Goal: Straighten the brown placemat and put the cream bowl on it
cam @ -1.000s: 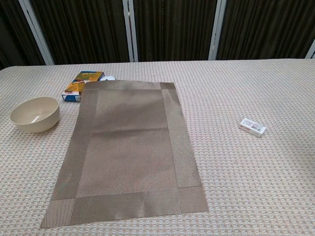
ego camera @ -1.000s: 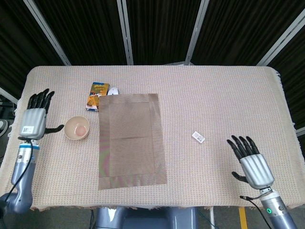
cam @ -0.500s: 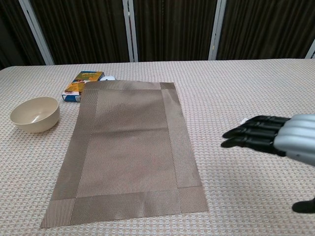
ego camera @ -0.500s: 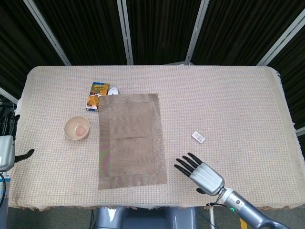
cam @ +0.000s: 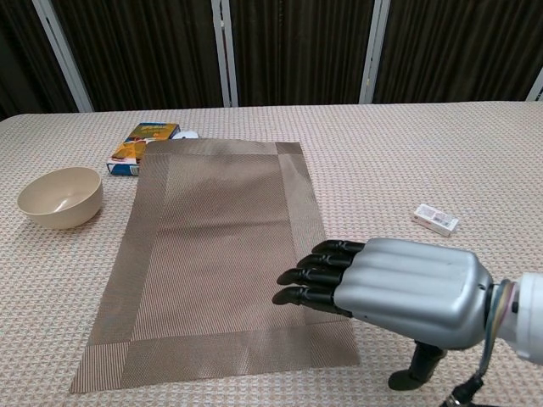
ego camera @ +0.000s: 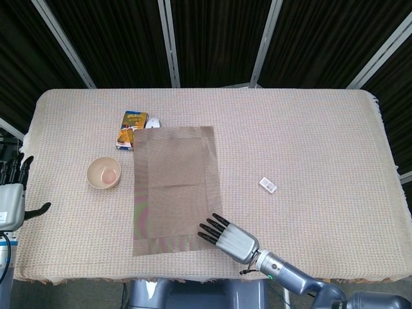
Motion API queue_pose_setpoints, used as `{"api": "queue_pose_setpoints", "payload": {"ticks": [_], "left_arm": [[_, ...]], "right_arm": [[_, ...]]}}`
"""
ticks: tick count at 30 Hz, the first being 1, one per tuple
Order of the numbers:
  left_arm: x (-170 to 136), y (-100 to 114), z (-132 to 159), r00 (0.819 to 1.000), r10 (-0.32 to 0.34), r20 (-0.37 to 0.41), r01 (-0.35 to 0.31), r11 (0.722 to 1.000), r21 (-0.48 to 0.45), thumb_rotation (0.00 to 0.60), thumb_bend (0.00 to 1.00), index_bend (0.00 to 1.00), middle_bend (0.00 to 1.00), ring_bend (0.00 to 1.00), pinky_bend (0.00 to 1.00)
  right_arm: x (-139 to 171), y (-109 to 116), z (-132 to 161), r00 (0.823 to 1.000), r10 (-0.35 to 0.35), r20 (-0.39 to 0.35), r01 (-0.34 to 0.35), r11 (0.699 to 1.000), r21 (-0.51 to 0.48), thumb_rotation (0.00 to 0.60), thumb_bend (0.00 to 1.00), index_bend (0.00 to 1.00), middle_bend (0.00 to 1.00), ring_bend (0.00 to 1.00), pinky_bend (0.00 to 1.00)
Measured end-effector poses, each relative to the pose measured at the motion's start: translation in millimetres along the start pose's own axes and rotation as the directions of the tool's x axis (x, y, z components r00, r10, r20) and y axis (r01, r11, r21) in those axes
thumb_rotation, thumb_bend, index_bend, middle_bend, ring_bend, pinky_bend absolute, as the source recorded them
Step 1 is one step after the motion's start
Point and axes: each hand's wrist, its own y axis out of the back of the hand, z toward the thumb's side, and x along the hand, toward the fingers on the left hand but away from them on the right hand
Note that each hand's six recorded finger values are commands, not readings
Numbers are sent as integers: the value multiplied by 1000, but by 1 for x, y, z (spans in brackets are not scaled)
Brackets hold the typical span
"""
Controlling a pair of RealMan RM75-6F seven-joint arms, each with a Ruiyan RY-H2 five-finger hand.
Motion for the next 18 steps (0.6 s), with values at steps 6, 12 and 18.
{"api": "queue_pose_setpoints", "payload": {"ticks": [6,12,18], "left_arm": [[1,-3,0,1000,-6,0,6,1000,1,600,0,0,0,0,0],[1,-4,1,1000,-6,1,6,1000,6,600,0,0,0,0,0],[2,-5,1,1000,-2,-1,2,1000,15,600,0,0,0,0,0]], "right_arm": [[-12,0,2,1000,0,6,0,1000,25,600,0,63,0,0,0],[-23,-1,2,1000,7,22,-8,999,37,600,0,68,0,0,0],[-32,-8,5,999,23,26,-24,999,34,600,0,72,0,0,0]]}}
